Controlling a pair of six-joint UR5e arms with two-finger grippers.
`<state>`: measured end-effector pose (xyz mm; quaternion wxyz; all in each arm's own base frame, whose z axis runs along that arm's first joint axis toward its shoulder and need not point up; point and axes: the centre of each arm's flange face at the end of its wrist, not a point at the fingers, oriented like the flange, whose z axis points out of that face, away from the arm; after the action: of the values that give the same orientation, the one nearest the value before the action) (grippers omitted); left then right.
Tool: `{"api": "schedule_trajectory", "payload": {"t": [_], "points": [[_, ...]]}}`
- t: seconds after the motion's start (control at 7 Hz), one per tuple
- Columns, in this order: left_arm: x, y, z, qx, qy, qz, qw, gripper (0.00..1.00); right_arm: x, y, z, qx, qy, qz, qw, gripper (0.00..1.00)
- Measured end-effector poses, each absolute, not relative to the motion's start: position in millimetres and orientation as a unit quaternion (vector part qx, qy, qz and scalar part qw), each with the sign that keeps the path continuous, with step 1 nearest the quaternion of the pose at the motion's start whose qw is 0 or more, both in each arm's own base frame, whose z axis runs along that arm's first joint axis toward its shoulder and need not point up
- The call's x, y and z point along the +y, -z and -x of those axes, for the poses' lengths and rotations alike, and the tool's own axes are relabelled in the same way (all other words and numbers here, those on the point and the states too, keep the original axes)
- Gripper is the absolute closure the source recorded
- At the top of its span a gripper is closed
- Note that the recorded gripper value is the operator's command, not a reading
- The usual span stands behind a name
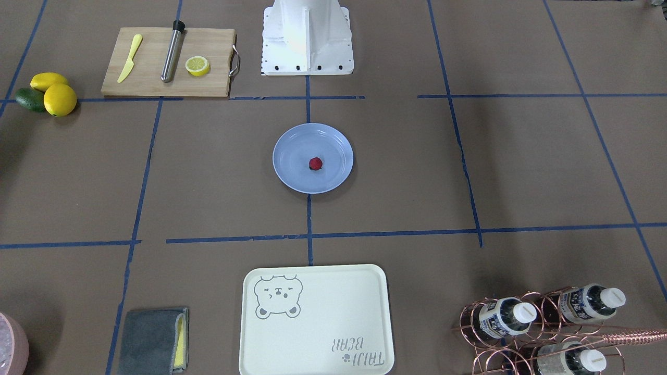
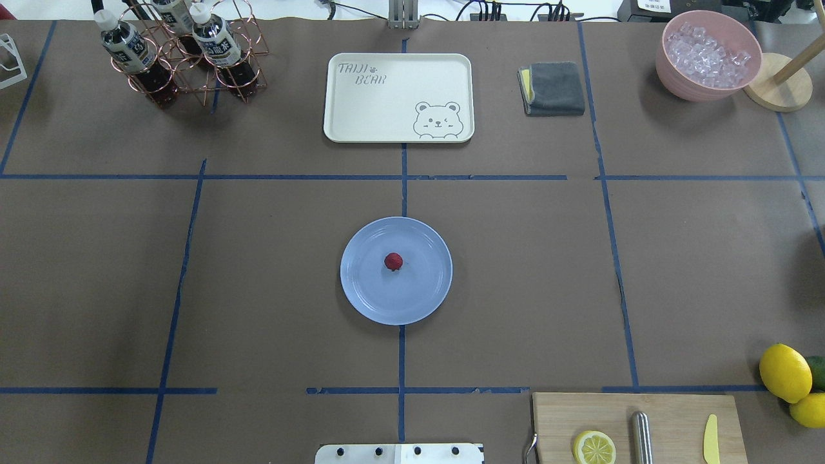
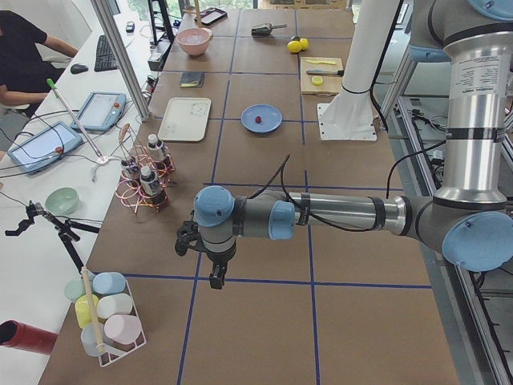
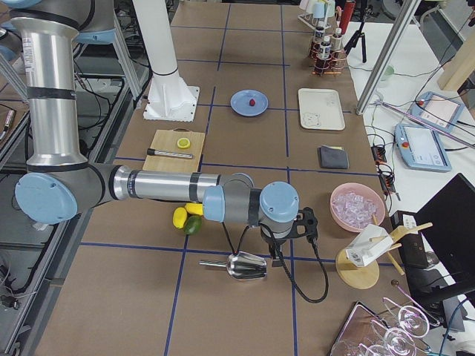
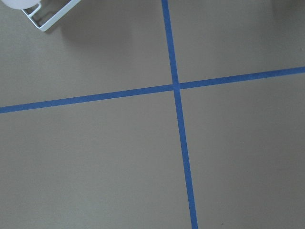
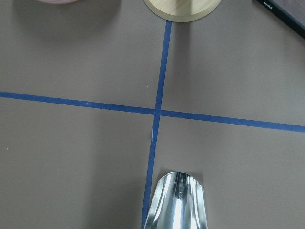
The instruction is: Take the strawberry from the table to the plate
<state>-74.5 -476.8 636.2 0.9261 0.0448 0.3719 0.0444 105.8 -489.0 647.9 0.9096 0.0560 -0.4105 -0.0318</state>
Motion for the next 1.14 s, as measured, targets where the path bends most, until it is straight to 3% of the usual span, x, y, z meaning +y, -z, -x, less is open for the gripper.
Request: {"api": "schedule_trajectory", "payload": {"t": [1.14], "points": [[-476.5,-634.7,77.1,0.371,-0.043,-0.048,0.926,0.00,-491.1,-644.0,-105.9,-0.411,0.031,-0.058,0.909,0.00]]}}
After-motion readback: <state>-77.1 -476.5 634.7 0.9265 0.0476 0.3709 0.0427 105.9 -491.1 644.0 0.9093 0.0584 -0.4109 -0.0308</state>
